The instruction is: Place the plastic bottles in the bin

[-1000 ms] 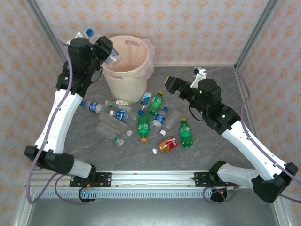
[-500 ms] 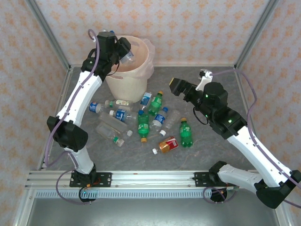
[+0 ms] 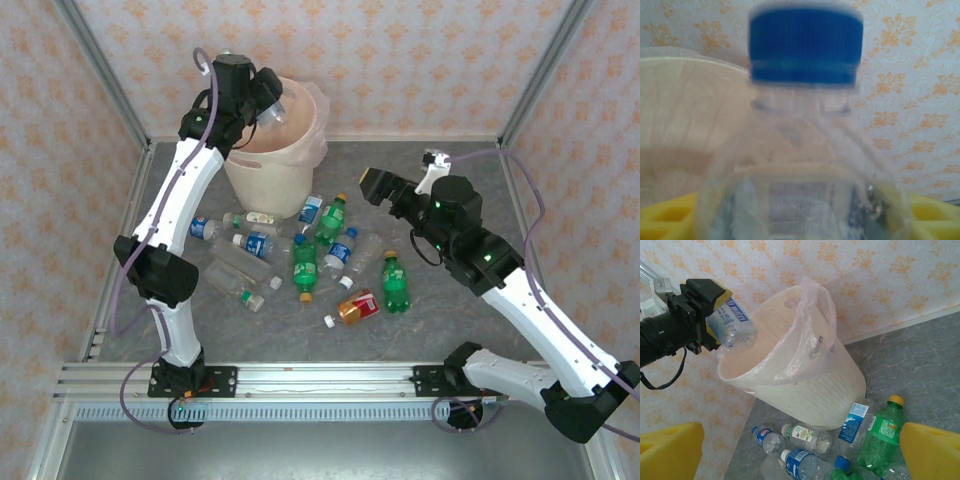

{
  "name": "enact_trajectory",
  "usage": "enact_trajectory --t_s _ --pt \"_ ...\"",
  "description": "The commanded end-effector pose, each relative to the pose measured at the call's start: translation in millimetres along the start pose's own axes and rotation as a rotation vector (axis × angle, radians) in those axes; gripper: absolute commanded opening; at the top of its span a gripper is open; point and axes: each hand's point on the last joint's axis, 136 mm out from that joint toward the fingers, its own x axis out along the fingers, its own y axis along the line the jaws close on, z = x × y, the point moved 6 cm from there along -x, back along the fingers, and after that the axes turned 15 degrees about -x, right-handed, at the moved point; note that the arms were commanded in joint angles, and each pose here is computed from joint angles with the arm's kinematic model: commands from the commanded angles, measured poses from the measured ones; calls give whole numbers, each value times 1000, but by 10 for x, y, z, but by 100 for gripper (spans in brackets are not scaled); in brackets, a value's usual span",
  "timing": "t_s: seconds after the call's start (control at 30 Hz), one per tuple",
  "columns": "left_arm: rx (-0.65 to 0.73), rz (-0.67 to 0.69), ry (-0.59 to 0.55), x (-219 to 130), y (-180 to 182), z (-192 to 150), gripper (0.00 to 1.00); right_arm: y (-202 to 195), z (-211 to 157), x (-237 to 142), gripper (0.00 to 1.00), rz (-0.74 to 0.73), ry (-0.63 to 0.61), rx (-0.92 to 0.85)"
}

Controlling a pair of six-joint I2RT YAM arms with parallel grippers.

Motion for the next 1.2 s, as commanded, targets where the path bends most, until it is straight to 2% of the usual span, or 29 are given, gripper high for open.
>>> enact_trajectory --t_s 0.0,0.1,0.13,0.17,0.33,0.5,0.57,0.73,0.9,1.17 --pt "27 22 16 7 9 -32 79 -51 -67 -10 100 -30 11 12" --pt "30 17 13 -47 -7 -10 94 -99 -129 9 100 -60 33 16" --pt "33 19 14 -46 -3 -12 97 -111 -145 12 100 -71 41 16" --pt "31 -8 3 -188 -72 51 99 -132 -161 19 100 -86 47 18" --pt "28 -61 14 -423 -161 91 99 -267 -293 39 100 -169 72 49" --pt "9 -148 61 -687 -163 19 99 -390 -512 71 100 -231 149 18" --pt "2 -178 85 -797 -135 -37 99 -468 -636 82 100 -271 200 -4" --pt "6 -231 127 -1068 -40 -194 99 -632 -1000 107 90 -343 356 -46" --pt "19 -261 150 -1308 64 -336 99 -808 -1406 88 85 -403 492 -45" --pt "81 -258 172 -1490 223 -527 99 -989 -1930 92 81 -440 657 -34"
